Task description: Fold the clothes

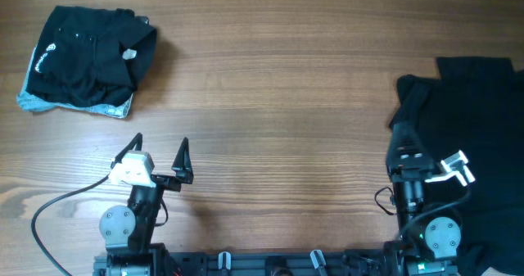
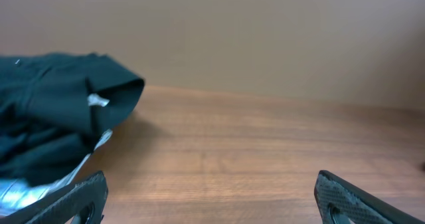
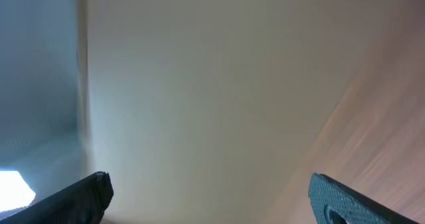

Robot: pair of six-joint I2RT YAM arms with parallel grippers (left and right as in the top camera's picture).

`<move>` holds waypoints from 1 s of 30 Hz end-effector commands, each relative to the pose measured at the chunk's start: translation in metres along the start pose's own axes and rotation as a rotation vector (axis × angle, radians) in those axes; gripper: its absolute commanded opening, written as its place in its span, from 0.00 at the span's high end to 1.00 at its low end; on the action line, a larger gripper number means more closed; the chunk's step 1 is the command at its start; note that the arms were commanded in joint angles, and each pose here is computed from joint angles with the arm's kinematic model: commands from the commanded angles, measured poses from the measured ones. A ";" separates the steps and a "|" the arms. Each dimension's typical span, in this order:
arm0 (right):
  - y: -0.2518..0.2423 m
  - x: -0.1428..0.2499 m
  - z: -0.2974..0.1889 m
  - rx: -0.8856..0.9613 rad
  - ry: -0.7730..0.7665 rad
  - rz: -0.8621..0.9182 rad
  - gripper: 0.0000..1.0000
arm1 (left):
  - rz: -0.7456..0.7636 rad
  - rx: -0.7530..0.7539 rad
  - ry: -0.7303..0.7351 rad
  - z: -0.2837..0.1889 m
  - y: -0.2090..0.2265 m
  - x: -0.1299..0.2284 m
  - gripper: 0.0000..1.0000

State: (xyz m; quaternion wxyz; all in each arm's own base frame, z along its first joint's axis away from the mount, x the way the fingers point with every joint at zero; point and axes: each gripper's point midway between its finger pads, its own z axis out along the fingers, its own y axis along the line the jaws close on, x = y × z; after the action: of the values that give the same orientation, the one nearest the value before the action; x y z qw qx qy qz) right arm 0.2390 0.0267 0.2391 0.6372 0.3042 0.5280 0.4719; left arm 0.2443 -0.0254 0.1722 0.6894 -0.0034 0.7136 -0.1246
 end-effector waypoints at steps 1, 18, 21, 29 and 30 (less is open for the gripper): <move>0.019 0.018 -0.002 -0.104 0.102 -0.684 0.00 | 0.017 0.168 -0.055 -0.003 -0.030 -0.014 0.00; 0.028 0.025 0.117 0.477 0.832 -0.679 0.00 | -0.220 0.082 0.364 0.044 -0.033 -0.079 0.00; 0.022 0.027 0.159 0.472 0.889 -0.747 0.00 | -0.270 0.042 0.522 0.070 -0.027 -0.078 0.00; -0.105 -0.033 0.165 1.016 0.698 -0.635 0.01 | -0.324 0.106 0.648 0.101 -0.032 -0.063 0.00; -0.124 -0.037 0.163 1.060 0.700 -0.609 0.01 | -0.326 0.105 0.651 0.102 -0.031 -0.061 0.00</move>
State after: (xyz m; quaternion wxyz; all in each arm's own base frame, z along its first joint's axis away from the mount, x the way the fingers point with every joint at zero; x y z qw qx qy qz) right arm 0.4209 0.0148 0.2188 0.3284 0.1480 0.9293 0.0812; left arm 0.3403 -0.0534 0.2258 0.3922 -0.0613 0.8854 -0.2418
